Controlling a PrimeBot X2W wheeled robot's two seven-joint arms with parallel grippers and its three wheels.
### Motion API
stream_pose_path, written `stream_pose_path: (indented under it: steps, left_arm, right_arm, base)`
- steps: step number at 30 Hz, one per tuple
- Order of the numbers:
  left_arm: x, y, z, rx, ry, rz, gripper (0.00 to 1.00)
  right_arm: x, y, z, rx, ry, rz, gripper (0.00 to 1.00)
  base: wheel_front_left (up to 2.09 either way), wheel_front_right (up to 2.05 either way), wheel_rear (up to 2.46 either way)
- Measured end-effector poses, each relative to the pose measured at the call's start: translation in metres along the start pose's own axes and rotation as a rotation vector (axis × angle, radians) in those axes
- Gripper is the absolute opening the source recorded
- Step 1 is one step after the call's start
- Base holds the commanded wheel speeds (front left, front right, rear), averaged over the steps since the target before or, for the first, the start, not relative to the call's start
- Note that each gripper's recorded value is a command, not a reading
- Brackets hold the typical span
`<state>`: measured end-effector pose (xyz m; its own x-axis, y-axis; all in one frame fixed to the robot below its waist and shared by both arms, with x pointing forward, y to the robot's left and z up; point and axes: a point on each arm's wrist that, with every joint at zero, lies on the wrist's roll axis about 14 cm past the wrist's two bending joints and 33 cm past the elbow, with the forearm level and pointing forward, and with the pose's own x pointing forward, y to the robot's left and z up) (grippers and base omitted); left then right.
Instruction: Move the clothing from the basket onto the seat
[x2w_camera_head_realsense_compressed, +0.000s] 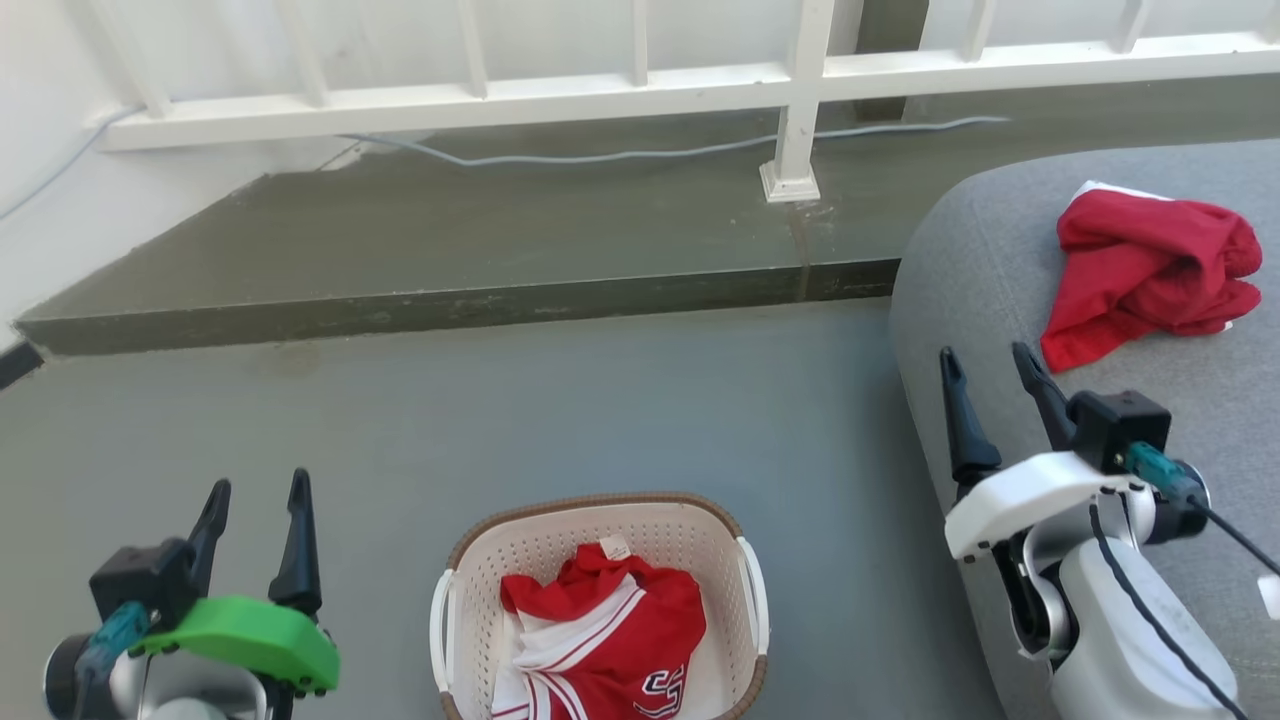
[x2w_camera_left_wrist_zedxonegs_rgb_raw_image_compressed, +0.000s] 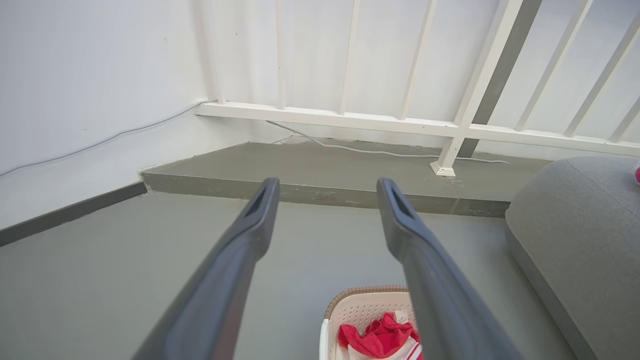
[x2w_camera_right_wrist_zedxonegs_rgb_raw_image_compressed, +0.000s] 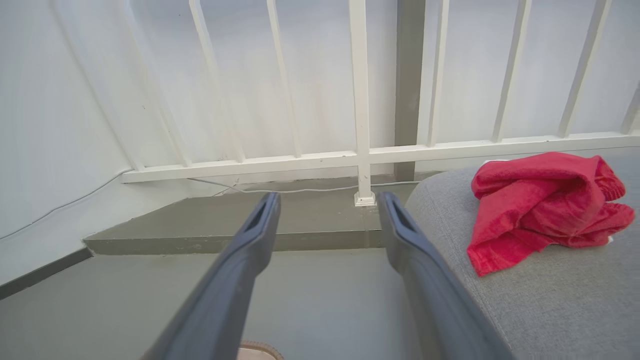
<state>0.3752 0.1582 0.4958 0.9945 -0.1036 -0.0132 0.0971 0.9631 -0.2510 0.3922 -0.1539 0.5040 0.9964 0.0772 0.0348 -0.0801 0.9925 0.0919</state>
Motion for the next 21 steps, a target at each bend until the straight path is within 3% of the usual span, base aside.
stream_pose_path:
  steps: [21]
  left_arm:
    - [-0.020, -0.006, -0.003, -0.013, -0.014, 0.009, 1.00]
  right_arm:
    - [-0.029, -0.001, -0.001, 0.046, -0.007, -0.038, 1.00]
  base:
    - [0.00, 0.00, 0.00]
